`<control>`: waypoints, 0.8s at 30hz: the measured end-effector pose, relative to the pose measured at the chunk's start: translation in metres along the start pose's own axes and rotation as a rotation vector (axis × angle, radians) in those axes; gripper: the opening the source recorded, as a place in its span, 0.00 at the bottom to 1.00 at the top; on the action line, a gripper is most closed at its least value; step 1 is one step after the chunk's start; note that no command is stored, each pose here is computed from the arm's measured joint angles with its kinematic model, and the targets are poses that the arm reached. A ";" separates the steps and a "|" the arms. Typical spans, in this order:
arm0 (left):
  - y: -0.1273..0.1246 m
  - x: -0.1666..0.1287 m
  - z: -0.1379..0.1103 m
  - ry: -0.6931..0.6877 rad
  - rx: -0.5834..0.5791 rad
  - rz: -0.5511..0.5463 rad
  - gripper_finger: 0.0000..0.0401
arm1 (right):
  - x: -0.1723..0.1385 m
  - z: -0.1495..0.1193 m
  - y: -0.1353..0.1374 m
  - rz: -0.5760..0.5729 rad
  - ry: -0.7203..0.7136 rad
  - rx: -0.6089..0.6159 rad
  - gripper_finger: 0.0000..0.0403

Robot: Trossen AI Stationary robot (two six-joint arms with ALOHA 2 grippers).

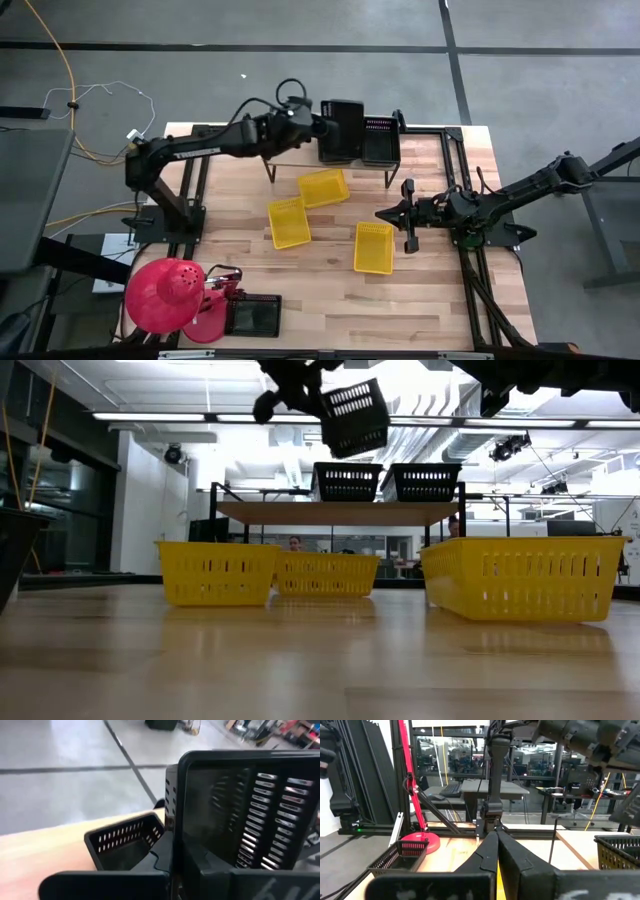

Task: Stack baskets on shelf by color
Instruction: Stack the black bin on the black bin on the shelf

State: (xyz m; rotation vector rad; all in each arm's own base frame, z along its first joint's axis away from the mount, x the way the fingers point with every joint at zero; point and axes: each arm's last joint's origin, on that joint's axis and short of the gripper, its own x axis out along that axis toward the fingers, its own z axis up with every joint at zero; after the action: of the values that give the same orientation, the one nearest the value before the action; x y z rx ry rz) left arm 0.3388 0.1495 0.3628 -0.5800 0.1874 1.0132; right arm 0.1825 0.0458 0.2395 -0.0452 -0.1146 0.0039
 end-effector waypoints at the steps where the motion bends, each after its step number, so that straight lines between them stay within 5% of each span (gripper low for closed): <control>1: 0.000 0.003 -0.001 0.012 0.001 0.002 0.00 | 0.000 0.000 0.000 0.000 0.000 0.000 0.00; 24: 0.011 0.003 -0.008 0.065 -0.021 0.132 0.01 | 0.000 -0.001 0.000 0.002 0.015 0.045 0.00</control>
State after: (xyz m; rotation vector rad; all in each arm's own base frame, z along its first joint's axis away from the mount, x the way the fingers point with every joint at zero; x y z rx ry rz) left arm 0.3322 0.1516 0.3509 -0.6267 0.2761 1.1262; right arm 0.1826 0.0459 0.2380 -0.0008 -0.0999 0.0077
